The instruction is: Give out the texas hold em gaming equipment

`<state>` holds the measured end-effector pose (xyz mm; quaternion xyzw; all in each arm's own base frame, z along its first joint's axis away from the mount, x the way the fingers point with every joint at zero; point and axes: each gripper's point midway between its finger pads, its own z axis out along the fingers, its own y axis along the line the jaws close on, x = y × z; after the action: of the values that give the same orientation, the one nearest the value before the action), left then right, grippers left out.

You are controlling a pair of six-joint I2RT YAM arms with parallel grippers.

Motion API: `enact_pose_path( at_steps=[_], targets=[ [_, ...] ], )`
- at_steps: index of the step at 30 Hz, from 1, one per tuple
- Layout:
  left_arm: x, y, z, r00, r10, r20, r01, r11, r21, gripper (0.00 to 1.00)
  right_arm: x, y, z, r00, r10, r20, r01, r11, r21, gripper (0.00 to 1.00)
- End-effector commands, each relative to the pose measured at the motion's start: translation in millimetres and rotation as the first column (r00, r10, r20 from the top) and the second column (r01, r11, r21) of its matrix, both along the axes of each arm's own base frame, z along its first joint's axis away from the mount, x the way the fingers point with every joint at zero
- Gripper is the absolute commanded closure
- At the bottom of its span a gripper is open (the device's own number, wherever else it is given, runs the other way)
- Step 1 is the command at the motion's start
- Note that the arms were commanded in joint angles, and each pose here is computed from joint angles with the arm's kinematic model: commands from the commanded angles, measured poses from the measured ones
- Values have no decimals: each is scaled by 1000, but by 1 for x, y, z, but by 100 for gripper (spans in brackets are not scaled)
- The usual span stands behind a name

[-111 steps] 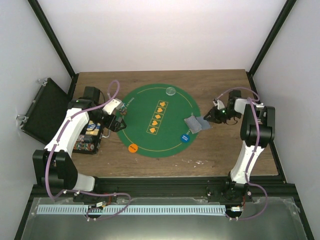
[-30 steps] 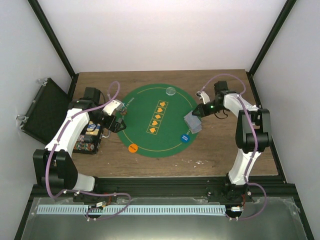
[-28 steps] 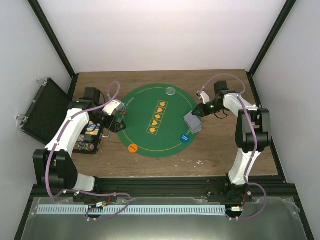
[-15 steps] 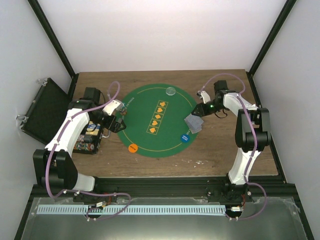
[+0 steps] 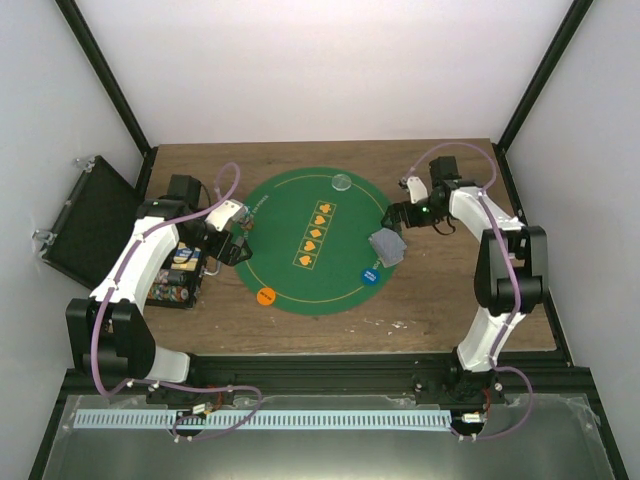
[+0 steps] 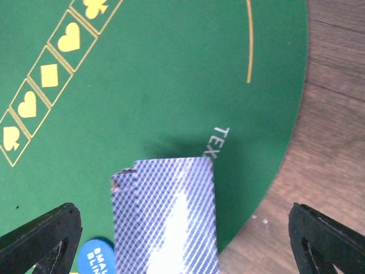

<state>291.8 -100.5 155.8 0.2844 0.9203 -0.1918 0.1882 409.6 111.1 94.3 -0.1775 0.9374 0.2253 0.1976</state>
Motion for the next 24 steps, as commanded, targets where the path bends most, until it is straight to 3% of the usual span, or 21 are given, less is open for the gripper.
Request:
enact_pose_path(
  at_steps=[1,7,16,24],
  targets=[
    [-2,-2,-3,1000,-9,-17,9,1000,-12,4,-12,19,20,998,16,68,-14,999,-33,0],
    [-3,-2,-2,1000,-12,-15,11,1000,-13,3,-19,11,-8,1000,-11,10,12,994,-107,0],
    [-5,-2,-2,1000,-15,-17,15,1000,-14,3,-32,32,-14,998,53,-24,-54,998,-24,0],
    [-5,-3,-2,1000,-17,-19,17,1000,-17,3,-32,21,-30,999,23,-48,-29,992,-122,0]
  ],
)
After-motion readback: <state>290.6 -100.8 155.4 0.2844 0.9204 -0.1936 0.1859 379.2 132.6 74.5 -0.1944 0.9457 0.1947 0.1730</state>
